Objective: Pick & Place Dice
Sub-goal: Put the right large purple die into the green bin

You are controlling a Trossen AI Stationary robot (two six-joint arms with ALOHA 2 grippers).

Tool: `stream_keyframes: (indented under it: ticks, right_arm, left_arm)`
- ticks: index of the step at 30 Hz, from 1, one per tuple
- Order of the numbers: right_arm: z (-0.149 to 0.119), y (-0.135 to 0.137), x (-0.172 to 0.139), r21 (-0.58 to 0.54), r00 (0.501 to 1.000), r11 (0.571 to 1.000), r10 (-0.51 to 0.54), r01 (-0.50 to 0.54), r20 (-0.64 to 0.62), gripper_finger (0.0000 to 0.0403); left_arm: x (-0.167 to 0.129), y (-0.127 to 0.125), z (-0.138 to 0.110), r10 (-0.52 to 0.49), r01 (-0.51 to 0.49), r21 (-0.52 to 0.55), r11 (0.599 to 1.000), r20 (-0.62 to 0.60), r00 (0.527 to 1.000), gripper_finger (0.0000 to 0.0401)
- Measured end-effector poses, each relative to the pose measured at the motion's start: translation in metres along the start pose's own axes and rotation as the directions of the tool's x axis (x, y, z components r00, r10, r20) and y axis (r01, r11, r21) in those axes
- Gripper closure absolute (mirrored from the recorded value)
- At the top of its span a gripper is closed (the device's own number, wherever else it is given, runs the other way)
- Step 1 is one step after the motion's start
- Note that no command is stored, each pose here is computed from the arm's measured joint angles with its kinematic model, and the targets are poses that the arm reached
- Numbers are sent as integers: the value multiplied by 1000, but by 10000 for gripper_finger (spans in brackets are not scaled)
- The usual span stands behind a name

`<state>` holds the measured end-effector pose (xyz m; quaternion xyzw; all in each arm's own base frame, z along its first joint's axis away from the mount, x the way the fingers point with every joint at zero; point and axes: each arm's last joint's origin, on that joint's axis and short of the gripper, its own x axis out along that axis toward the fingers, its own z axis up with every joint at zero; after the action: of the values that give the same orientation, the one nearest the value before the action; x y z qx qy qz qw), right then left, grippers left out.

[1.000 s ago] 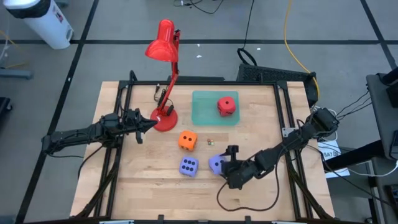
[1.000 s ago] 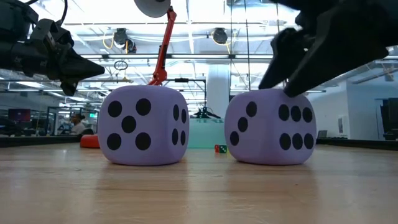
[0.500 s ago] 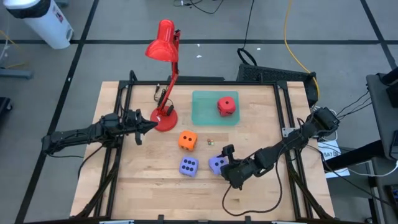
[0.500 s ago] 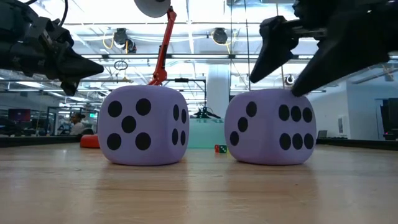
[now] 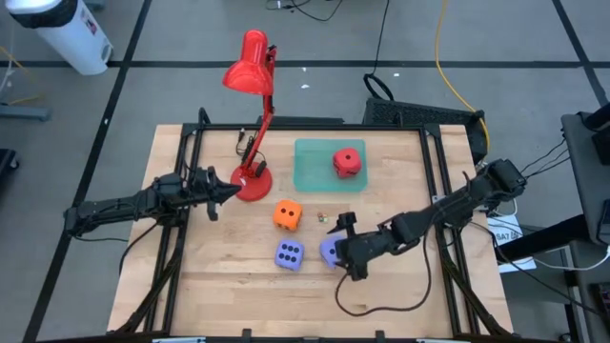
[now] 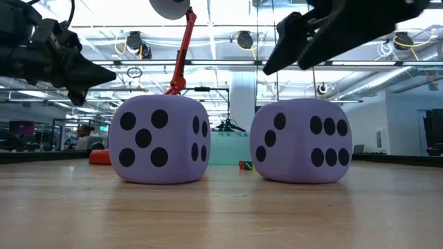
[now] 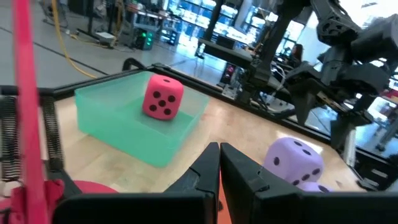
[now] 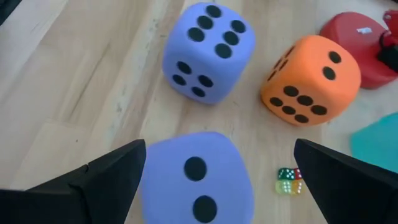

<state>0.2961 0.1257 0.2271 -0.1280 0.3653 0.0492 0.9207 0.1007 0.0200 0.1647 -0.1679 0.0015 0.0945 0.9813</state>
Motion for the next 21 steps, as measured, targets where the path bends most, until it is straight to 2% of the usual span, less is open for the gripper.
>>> stream_keyframes:
  ticks: [7,11,12,15,21]
  right_arm:
    - [-1,-8,3,103,1000,995,5,-3,-15,3]
    - [-7,-7,3,-63,989,990,125,-130,-74,3]
    - [-7,-8,3,-75,985,984,154,-160,-77,3]
    - [-5,-21,7,-36,969,970,240,-242,-56,3]
    - [-9,-41,11,-48,955,956,287,-290,-75,3]
  left_arm:
    - [0,0,1,21,-21,3,1000,9,1000,380]
    - [0,1,0,25,-25,21,999,-3,1000,380]
    - [0,1,0,25,-24,23,999,-3,1000,380]
    - [0,1,0,24,-24,26,999,-4,1000,380]
    - [0,1,0,17,-17,26,1000,-9,1000,380]
